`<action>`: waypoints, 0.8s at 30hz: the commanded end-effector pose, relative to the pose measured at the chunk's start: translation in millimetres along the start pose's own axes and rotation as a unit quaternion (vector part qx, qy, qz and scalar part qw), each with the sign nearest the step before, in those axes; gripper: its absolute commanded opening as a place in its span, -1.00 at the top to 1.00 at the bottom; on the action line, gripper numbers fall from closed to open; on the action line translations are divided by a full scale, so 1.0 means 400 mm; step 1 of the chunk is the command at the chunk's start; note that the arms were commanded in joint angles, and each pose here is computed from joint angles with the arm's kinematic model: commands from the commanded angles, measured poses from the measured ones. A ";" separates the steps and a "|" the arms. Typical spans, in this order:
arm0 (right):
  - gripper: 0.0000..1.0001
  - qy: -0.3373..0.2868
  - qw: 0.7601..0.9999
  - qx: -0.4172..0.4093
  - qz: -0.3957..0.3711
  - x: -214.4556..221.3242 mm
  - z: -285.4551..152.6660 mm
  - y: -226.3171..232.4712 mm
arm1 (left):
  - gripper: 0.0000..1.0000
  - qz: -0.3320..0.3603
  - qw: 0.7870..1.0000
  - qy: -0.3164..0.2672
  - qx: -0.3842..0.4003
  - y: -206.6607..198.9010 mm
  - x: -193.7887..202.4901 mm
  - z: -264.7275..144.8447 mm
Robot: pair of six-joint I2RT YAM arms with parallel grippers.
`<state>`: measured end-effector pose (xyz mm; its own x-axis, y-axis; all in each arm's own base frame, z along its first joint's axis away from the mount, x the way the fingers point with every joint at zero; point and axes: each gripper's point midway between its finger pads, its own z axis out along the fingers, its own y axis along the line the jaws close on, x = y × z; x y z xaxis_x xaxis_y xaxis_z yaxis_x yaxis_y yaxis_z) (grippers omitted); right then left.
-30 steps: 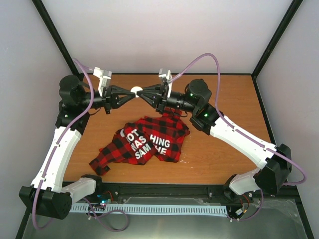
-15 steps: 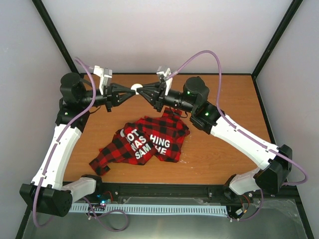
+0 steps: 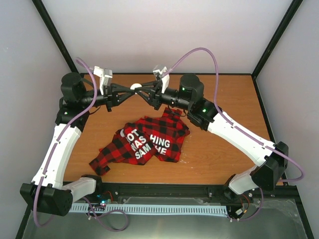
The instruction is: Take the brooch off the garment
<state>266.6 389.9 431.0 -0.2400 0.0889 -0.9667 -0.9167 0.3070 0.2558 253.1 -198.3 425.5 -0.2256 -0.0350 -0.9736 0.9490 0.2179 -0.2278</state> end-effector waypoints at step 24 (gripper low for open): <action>0.04 -0.031 0.988 -0.150 0.014 -0.071 -0.102 0.123 | 0.99 0.052 0.997 -0.011 0.055 -0.093 -0.051 -0.010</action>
<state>219.6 372.5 445.3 -0.3017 0.0963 -0.9485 -0.9524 0.0156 0.3045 238.8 -201.5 435.5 -0.1813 -0.0344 -0.9828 0.9706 0.1549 -0.1844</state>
